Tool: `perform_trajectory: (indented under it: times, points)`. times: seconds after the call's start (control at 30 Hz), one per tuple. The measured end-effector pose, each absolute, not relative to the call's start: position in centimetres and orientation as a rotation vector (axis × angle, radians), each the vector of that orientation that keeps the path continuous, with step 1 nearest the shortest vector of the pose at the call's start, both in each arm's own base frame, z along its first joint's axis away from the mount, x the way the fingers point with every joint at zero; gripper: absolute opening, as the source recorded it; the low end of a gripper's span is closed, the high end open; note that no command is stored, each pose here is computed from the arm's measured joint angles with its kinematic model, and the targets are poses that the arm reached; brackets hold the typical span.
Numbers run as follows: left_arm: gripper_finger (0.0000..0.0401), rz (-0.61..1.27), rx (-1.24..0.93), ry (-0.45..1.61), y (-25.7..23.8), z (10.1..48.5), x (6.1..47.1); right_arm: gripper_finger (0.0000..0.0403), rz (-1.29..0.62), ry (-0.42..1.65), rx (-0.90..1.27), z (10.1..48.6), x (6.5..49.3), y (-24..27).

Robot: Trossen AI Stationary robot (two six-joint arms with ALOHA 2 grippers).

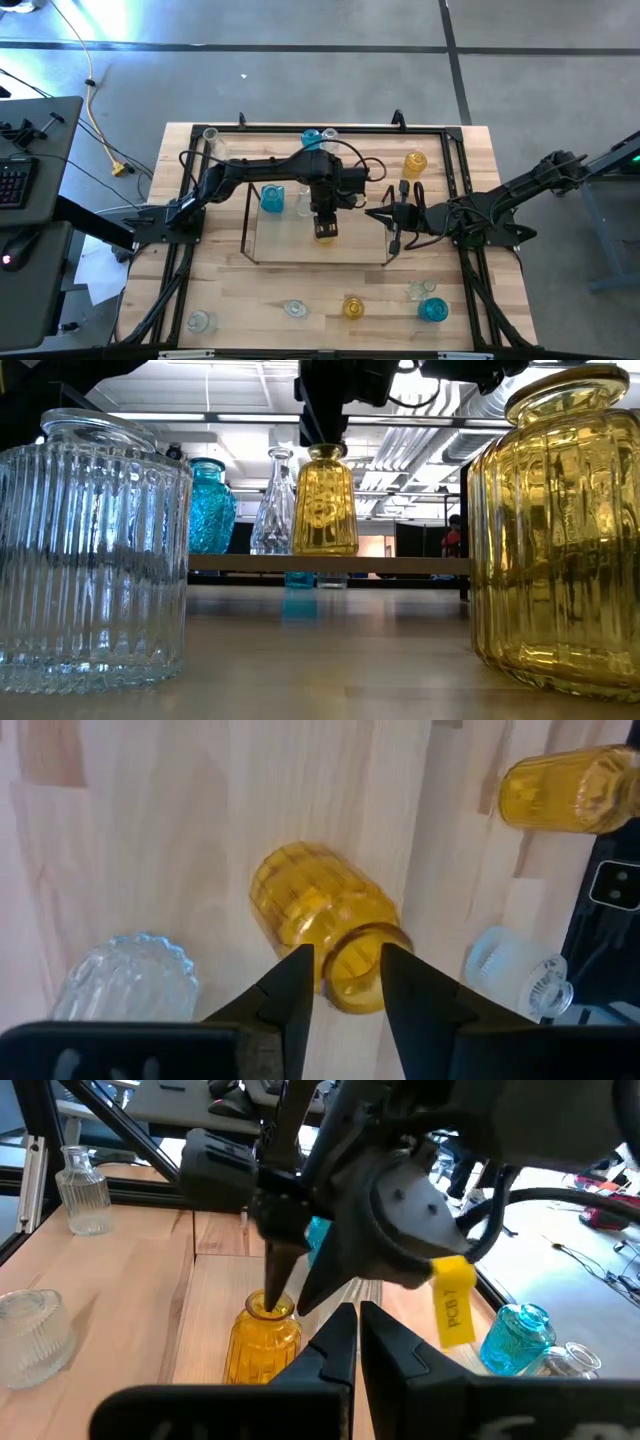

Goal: Sort vases onto shelf
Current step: Put the bottom left yellow vase on the shelf

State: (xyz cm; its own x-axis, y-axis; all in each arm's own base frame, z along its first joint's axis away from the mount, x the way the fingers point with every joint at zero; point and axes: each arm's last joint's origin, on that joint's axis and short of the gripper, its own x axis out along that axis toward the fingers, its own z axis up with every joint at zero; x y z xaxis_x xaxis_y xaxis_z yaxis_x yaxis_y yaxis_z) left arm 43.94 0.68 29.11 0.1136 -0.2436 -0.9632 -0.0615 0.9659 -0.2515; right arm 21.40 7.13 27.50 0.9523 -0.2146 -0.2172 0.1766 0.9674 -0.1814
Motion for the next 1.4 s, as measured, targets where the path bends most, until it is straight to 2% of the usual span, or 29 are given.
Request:
perform_trajectory:
  times: [0.33, 0.67, 0.83, 1.07, 1.17, 1.4]
  points:
    - [0.0109, -0.105, -0.205, 1.469, 0.5, 29.5, 43.5, 0.0000, -0.199, 0.238, -0.161, 27.5, 21.4, 7.1]
    - [0.0103, -0.080, -0.120, 1.358, 0.1, 32.9, 42.1, 0.0000, -0.200, 0.238, -0.161, 27.5, 21.4, 7.1]
    - [0.0078, -0.098, 0.024, 1.288, -1.7, 35.0, 41.0, 0.0000, -0.200, 0.240, -0.162, 27.5, 21.4, 7.1]
    - [0.0017, -0.162, 0.163, 1.131, -5.7, 37.6, 39.9, 0.0000, -0.200, 0.244, -0.157, 27.4, 21.4, 7.1]
    - [0.0003, -0.207, 0.193, 1.111, -7.6, 37.6, 39.7, 0.0000, -0.201, 0.245, -0.154, 27.4, 21.4, 7.1]
    - [0.0001, -0.256, 0.240, 1.042, -10.9, 35.5, 39.4, 0.0000, -0.202, 0.244, -0.147, 27.4, 21.4, 7.1]
